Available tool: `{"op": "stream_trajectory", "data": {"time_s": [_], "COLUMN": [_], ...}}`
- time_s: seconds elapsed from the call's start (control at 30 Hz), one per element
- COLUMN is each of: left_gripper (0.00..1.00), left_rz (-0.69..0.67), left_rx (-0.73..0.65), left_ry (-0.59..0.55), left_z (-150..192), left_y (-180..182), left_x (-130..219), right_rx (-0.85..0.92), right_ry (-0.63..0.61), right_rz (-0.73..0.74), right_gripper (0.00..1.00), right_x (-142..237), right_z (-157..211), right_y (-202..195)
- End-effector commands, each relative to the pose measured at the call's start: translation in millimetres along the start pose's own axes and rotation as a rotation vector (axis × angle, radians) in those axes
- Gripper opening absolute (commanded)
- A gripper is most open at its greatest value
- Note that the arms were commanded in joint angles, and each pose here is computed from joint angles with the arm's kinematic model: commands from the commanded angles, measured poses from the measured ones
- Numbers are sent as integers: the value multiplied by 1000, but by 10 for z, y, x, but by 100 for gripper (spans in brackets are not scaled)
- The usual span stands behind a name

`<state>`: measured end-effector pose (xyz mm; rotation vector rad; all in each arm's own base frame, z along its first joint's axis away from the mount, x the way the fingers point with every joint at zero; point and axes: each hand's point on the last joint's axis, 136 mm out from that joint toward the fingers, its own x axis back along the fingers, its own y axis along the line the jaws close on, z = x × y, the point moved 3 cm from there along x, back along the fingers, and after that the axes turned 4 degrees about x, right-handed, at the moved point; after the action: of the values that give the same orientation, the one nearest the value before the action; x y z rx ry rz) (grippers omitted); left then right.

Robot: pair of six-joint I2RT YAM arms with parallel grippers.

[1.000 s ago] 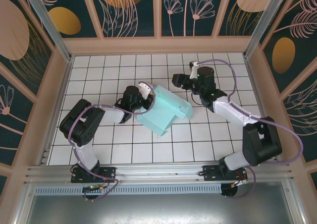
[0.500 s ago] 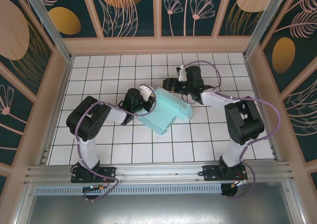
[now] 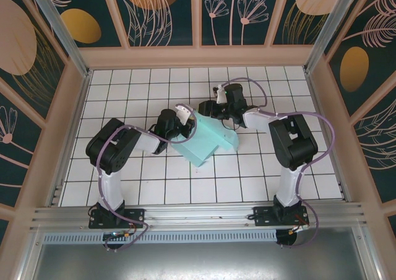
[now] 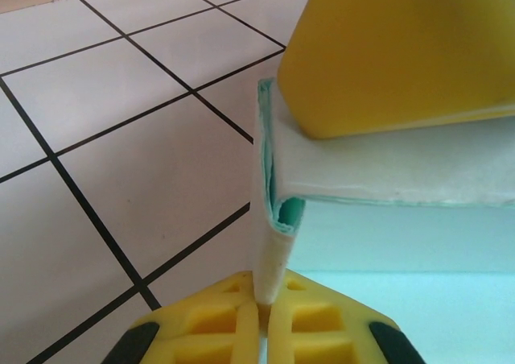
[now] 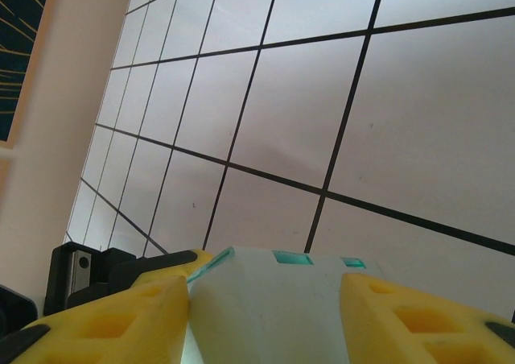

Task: Fold the paper box

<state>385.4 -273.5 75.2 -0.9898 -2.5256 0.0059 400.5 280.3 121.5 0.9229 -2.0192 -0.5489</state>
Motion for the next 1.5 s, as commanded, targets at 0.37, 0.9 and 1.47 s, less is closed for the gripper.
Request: {"op": "stream_trajectory", "data": {"time_s": [0.37,0.9,1.47], "left_gripper": [19,15,0], "left_rz": [-3,24,126], "left_rx": [13,66,117], "left_ry": [58,38,-17], "left_z": [105,33,-270], "left_y": [33,26,-155], "left_x": [-184,-355,-209], "right_rx": [-35,-69,17], "right_ry": [122,128,-201], "right_rz": [109,14,8], "right_gripper": [45,44,58], "right_x": [-163,-144,744], "right_z": [453,476,-186], "right_y": [-353,-285,90]}}
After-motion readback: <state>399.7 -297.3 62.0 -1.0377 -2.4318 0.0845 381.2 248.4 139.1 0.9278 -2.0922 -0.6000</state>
